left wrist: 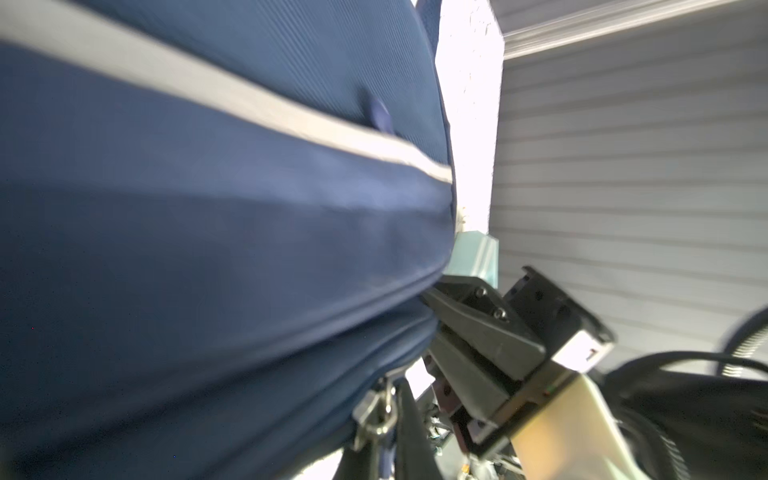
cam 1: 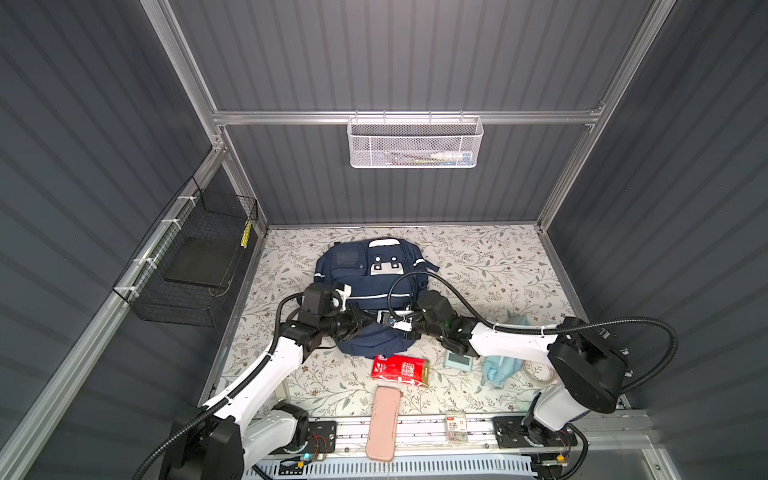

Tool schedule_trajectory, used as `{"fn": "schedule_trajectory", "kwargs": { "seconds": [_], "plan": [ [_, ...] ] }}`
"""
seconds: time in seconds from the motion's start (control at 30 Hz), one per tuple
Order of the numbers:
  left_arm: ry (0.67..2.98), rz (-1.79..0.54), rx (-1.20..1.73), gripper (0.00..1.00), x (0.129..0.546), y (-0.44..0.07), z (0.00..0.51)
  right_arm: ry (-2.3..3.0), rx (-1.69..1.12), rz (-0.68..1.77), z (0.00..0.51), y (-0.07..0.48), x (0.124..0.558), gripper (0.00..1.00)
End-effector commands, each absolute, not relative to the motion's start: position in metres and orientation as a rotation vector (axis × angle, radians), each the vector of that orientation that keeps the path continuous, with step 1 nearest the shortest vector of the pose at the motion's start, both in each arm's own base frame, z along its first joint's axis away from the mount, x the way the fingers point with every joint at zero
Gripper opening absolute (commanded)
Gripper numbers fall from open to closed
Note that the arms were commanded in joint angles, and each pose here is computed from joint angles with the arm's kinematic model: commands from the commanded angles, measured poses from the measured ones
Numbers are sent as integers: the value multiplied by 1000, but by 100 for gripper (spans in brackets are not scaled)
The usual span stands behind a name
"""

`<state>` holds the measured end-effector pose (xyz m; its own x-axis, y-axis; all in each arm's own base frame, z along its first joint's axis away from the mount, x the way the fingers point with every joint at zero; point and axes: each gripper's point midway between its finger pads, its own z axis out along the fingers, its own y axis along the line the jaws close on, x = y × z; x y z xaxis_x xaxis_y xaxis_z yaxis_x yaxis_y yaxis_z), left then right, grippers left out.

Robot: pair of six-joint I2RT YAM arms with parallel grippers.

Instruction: Pack the student bag

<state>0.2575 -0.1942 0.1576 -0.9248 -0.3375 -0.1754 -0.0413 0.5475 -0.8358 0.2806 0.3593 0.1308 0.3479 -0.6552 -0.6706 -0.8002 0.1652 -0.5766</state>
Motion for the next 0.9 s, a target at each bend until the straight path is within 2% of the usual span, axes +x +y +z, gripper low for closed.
{"fn": "schedule_trajectory", "kwargs": {
  "seconds": [0.0,0.13,0.23,0.37,0.43,0.5,0.6,0.7,0.87],
  "plan": [
    [2372,-1207,-347,0,290,-155,172,1397,-1562,197,127,332,279,0],
    [2315,-1210,-484,0,309,-107,167,1411,-1522,149,131,311,297,0],
    [2327,-1119,-474,0,310,-87,172,1472,-1447,60,132,294,324,0],
    [2291,-1213,-443,0,298,-102,188,1509,-1356,11,132,281,351,0],
    [2349,-1198,-374,0,283,-122,187,1554,-1321,-56,129,276,368,1],
    [2395,-1176,-318,0,268,-143,183,1595,-1287,-115,127,273,382,9],
    [2392,-1287,-306,0,258,-171,176,1592,-1250,-95,134,277,383,36],
    [2411,-1288,-275,0,260,-185,166,1508,-1233,-30,152,286,361,61],
    [2400,-1300,-231,0,275,-199,169,1435,-1408,138,157,318,301,66]
  ]
}}
